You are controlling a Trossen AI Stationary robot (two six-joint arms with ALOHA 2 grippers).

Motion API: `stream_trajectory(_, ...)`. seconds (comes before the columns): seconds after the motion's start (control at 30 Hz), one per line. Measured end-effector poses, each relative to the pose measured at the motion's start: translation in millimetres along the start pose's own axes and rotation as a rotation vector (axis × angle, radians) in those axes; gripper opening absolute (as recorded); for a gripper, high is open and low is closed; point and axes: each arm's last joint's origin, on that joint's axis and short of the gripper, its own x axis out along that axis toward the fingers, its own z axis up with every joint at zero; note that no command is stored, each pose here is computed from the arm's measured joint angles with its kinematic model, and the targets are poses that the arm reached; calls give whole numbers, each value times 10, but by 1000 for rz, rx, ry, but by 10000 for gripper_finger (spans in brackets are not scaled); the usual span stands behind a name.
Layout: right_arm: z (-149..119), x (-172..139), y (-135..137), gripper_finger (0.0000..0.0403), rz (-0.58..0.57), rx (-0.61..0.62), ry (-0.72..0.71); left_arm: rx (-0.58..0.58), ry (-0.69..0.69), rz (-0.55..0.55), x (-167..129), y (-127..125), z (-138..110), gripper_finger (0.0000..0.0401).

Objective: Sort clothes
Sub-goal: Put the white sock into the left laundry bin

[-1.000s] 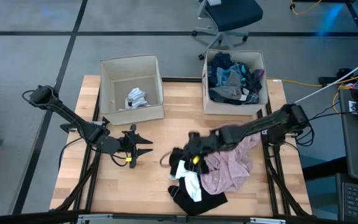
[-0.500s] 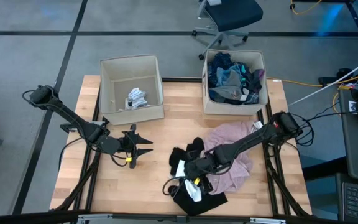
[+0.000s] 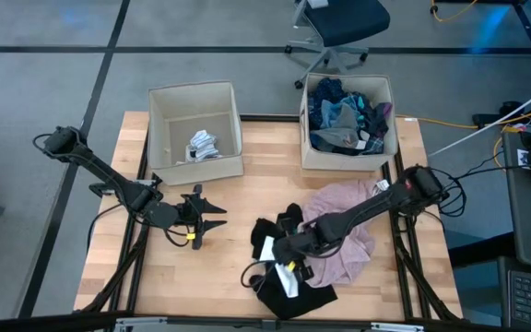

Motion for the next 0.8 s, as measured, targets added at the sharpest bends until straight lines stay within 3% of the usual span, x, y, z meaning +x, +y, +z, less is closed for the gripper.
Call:
stream_trajectory(0.17,97,-283,-82,33,-111,-11,-64,1,3,1,0,1,-3,135)
stream_trajectory(0.43,474,-829,-426,9,-300,-37,-221,1,1,0,0,0,-1,135)
stream_trajectory(0.6,647,-1099,-821,23,-489,-27,-299,0,3,1,0,1,-4,135)
stream_trajectory(0.8,705,-1284,-1424,10,-661,9,-427,2,6,2,0,3,-7,135)
